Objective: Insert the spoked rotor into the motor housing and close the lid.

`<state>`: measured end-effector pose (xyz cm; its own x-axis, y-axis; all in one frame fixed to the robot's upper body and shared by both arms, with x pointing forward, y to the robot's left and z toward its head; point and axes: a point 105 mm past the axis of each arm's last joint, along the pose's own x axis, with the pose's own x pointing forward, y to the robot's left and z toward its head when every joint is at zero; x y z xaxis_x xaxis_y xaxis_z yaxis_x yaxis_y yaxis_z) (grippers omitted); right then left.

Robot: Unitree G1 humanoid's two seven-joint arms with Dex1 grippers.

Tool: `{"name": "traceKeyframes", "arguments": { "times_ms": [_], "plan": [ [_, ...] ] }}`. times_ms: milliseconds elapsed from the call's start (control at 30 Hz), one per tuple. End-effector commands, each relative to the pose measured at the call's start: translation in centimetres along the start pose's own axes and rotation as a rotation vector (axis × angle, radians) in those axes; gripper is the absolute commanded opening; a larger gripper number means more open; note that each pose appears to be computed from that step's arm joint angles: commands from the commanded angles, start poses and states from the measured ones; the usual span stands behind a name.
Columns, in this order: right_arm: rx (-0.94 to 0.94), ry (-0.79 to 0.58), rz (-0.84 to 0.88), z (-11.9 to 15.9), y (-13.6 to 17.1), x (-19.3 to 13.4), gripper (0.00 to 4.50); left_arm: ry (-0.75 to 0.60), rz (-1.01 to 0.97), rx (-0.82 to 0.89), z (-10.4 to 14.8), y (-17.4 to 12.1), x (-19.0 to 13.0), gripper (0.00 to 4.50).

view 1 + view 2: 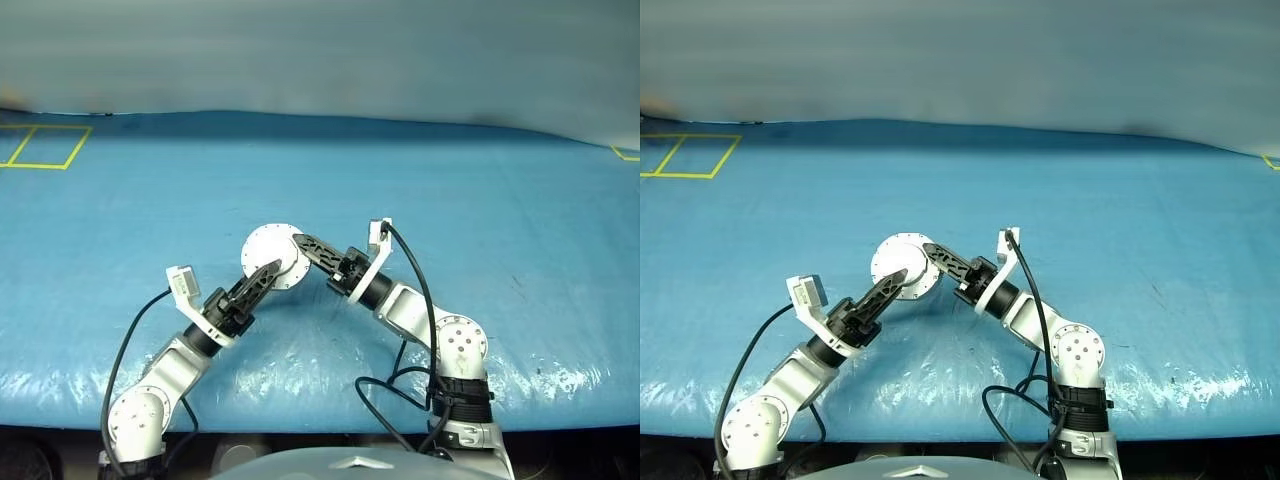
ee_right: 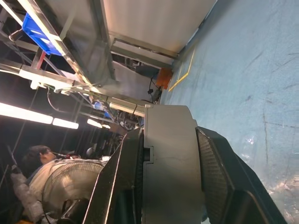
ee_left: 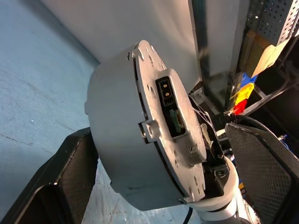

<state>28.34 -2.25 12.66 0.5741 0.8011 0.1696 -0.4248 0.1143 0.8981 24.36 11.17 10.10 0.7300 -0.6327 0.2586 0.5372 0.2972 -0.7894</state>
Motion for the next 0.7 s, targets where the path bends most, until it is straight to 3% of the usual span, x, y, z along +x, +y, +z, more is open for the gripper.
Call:
{"name": "traceKeyframes", "arguments": {
  "times_ms": [33, 200, 300, 400, 433, 700],
  "plan": [
    [-0.033, 0.002, 0.101, 0.3, 2.5, 0.4, 1.28, -0.032, -0.054, -0.041, 0.0, -0.8, 1.4, 4.45],
    [-0.04, 0.004, 0.086, 0.5, 2.3, 0.4, 1.28, -0.07, -0.041, -0.066, 0.4, -0.3, 1.9, 4.45],
    [-0.039, 0.006, 0.075, 0.5, 2.1, 0.4, 1.28, -0.099, -0.018, -0.075, 0.6, 0.1, 1.8, 3.87],
    [-0.034, 0.004, 0.064, 0.5, 1.8, 0.4, 1.28, -0.106, 0.042, -0.052, 0.7, 0.7, 1.7, 2.85],
    [-0.029, 0.002, 0.058, 0.5, 1.7, 0.5, 1.28, -0.116, 0.043, -0.06, 0.9, 0.7, 1.7, 2.76],
    [-0.003, 0.007, 0.013, 0.2, 0.8, 0.9, 1.28, -0.097, -0.025, -0.078, 0.5, -1.0, 2.2, 2.75]
  ]
}}
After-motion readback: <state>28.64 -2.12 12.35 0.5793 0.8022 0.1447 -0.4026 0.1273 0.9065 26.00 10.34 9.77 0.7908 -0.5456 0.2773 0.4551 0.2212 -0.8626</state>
